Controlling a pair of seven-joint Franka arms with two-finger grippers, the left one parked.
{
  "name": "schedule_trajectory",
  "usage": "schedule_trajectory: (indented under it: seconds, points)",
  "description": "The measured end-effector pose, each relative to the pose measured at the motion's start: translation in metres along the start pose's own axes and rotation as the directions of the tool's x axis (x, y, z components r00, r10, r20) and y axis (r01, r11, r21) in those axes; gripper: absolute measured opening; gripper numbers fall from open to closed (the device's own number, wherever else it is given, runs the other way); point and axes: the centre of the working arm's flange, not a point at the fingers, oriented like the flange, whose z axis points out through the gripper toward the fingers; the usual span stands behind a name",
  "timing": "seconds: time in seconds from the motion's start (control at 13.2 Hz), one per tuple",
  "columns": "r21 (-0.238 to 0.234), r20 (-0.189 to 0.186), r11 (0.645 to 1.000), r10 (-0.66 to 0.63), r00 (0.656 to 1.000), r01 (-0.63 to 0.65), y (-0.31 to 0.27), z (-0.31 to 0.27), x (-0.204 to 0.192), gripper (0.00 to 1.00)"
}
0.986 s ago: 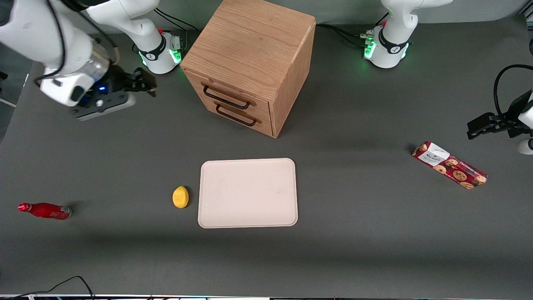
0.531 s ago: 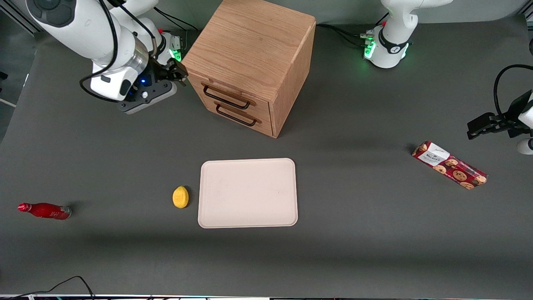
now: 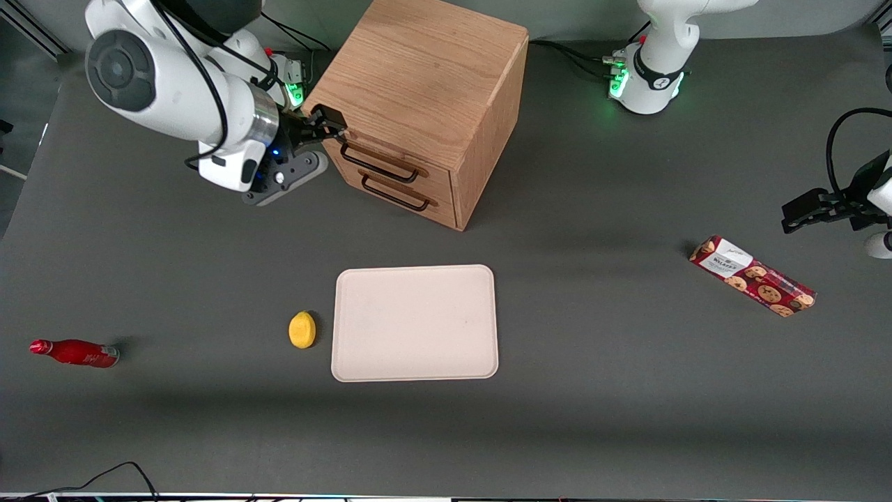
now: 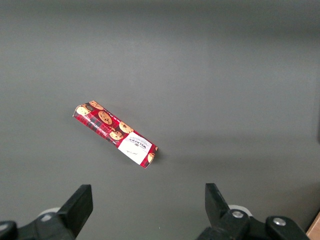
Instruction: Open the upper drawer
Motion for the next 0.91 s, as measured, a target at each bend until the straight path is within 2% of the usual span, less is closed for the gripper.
schedule_trajectory:
  seconds: [0.45,0.68,0.91]
  points:
    - [-0.006,0.082,0.999,-0.031,0.996,0.031,0.003,0.056,0.035,1.0]
    - [-0.047,0.079,0.997,-0.064,0.995,0.068,-0.011,0.078,0.047,1.0]
    - [-0.089,0.069,0.979,-0.178,0.982,0.183,-0.028,0.087,0.048,1.0]
